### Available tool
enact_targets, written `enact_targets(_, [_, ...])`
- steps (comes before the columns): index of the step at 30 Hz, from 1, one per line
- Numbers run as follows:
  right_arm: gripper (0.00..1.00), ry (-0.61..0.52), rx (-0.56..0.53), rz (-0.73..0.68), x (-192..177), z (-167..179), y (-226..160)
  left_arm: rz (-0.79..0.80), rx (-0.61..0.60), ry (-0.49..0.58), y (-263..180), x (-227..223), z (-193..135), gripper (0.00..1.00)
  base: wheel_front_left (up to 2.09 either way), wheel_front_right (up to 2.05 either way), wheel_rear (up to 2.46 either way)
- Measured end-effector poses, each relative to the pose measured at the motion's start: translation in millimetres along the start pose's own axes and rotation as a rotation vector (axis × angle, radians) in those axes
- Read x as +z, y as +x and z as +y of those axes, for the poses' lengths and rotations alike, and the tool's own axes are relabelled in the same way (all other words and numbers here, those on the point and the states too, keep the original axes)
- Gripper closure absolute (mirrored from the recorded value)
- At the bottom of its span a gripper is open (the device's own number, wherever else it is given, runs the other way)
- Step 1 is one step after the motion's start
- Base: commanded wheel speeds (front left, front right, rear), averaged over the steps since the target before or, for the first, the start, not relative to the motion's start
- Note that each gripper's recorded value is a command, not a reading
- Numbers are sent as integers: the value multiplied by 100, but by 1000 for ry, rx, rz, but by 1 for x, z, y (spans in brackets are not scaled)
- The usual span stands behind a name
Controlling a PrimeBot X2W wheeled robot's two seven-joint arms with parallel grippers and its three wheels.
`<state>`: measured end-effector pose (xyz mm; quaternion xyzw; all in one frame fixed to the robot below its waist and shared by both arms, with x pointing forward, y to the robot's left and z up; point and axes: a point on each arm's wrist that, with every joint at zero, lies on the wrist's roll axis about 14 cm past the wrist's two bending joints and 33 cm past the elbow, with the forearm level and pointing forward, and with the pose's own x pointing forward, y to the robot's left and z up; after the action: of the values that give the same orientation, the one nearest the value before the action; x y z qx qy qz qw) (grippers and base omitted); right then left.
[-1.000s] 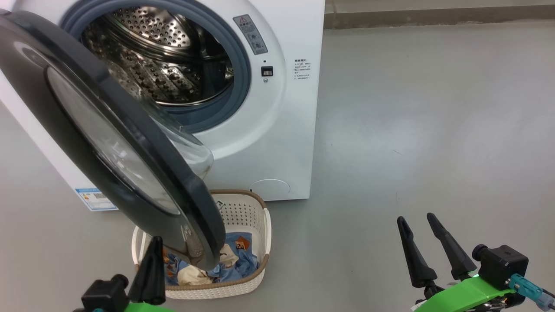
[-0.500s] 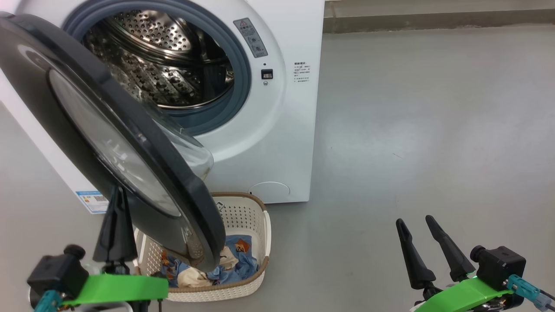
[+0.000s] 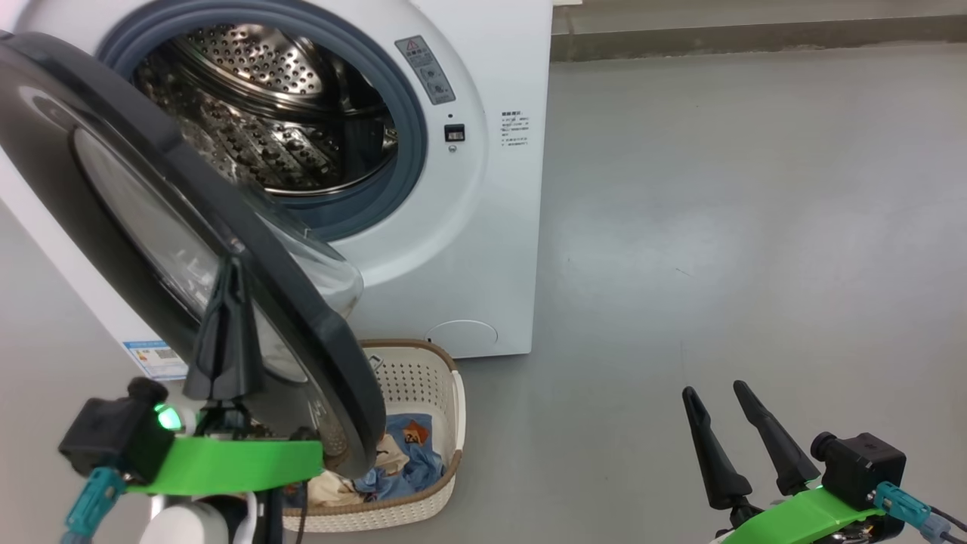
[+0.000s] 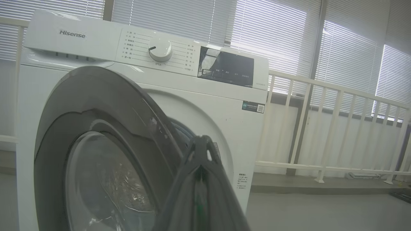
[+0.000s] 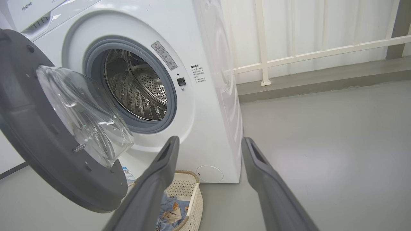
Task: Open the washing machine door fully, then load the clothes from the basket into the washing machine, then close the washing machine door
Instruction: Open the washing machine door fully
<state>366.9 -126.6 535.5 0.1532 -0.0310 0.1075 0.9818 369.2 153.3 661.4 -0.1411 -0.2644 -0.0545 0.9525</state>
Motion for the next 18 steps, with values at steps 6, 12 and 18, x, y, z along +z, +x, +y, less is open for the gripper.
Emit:
enact_targets(6, [0, 9, -9, 1, -1, -2, -3, -6, -90, -33, 5, 0, -31, 100, 0, 0, 0])
enact_targets(12, [0, 11, -12, 1, -3, -2, -5, 56, -173, -64, 2, -18, -61, 100, 0, 0, 0])
enact_targets(18, [0, 11, -29, 2, -4, -8, -8, 175, -211, -129, -5, -50, -80, 100, 0, 0, 0])
